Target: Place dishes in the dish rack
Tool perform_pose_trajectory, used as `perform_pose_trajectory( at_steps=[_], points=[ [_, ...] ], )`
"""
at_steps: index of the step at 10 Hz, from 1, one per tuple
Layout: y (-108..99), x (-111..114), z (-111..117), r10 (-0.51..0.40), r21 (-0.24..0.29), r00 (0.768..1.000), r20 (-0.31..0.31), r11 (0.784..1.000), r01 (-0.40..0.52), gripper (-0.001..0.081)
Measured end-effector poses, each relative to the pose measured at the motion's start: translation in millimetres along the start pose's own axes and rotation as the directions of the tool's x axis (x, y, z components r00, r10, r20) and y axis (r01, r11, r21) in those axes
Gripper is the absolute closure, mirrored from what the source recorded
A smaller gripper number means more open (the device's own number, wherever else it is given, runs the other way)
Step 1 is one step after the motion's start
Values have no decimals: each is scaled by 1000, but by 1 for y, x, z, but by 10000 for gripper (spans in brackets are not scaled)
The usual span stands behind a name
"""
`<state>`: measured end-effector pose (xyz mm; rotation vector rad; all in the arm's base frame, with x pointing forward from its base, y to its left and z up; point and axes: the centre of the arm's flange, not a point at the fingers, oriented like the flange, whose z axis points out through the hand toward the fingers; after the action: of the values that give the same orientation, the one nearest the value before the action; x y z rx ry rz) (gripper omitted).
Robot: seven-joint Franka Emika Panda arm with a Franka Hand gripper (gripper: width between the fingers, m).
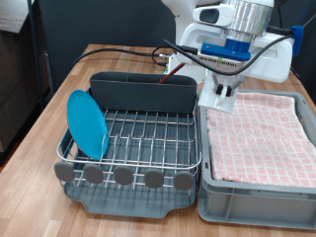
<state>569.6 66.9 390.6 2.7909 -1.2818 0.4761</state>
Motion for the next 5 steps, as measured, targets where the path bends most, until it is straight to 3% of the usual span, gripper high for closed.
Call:
perform_pose_trajectory(
  at_steps=[2, 5],
  points=[
    [-1, 11, -1, -17, 11, 1000, 3, 1000, 17, 734],
    [-5, 46, 4, -58, 17, 996, 71, 998, 57, 734]
  ],
)
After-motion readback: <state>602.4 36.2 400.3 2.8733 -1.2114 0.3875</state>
